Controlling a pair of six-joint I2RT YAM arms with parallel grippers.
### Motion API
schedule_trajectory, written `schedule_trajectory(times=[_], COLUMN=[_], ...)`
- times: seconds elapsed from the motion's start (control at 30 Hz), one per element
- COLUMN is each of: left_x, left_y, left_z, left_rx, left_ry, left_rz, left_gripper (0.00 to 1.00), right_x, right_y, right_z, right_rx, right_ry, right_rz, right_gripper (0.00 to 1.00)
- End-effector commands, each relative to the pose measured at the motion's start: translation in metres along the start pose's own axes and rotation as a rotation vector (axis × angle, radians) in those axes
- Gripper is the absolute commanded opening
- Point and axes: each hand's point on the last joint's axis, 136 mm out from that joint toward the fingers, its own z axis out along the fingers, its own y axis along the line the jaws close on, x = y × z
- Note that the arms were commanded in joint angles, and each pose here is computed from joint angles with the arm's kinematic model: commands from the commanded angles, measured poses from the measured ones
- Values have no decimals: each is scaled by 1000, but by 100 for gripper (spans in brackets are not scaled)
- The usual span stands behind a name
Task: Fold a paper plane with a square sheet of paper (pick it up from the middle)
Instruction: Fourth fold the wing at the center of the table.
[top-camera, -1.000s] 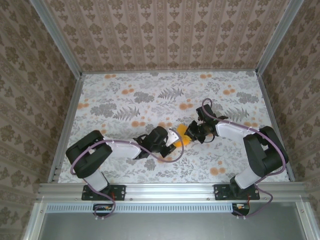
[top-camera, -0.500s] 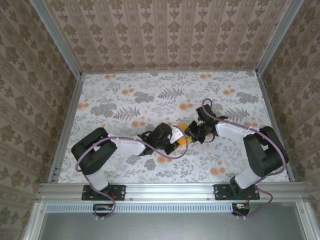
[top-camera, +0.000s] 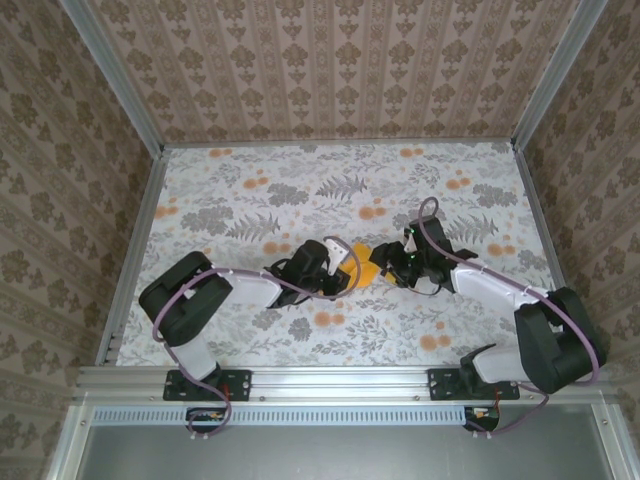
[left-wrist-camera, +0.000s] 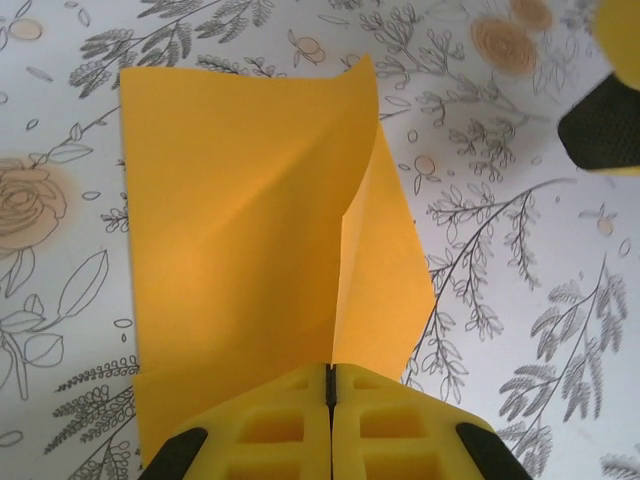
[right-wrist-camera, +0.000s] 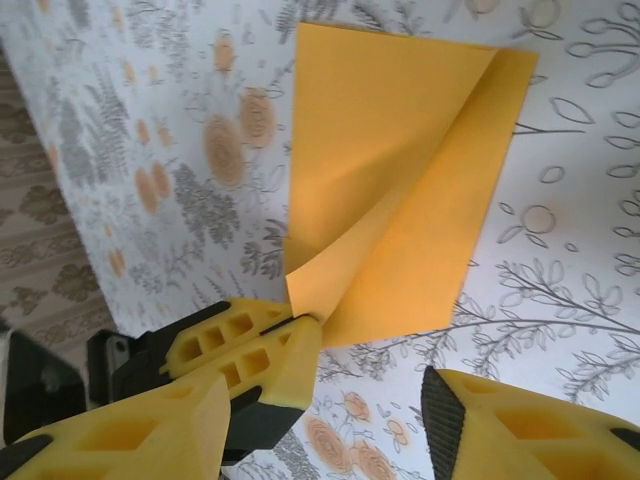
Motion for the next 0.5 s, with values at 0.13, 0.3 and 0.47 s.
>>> schedule_trajectory(times=[0.13,0.3,0.47], left_x=[-25,-32,-38], left_y=[-10,-8,-6], left_z=[-5,-7,-10], left_rx=[67,47,54], left_ry=[-79,-77,-91], left_rz=[-244,-357,-468], left_gripper=[8,7,6], right_x=[2,0,-2], right_y=[20,10,6], right_z=[13,24,30], right_rx=[-95,-78,-86], right_ry=[2,-9,-18], right_rz=[-78,-52,-55], right_gripper=[45,41,39])
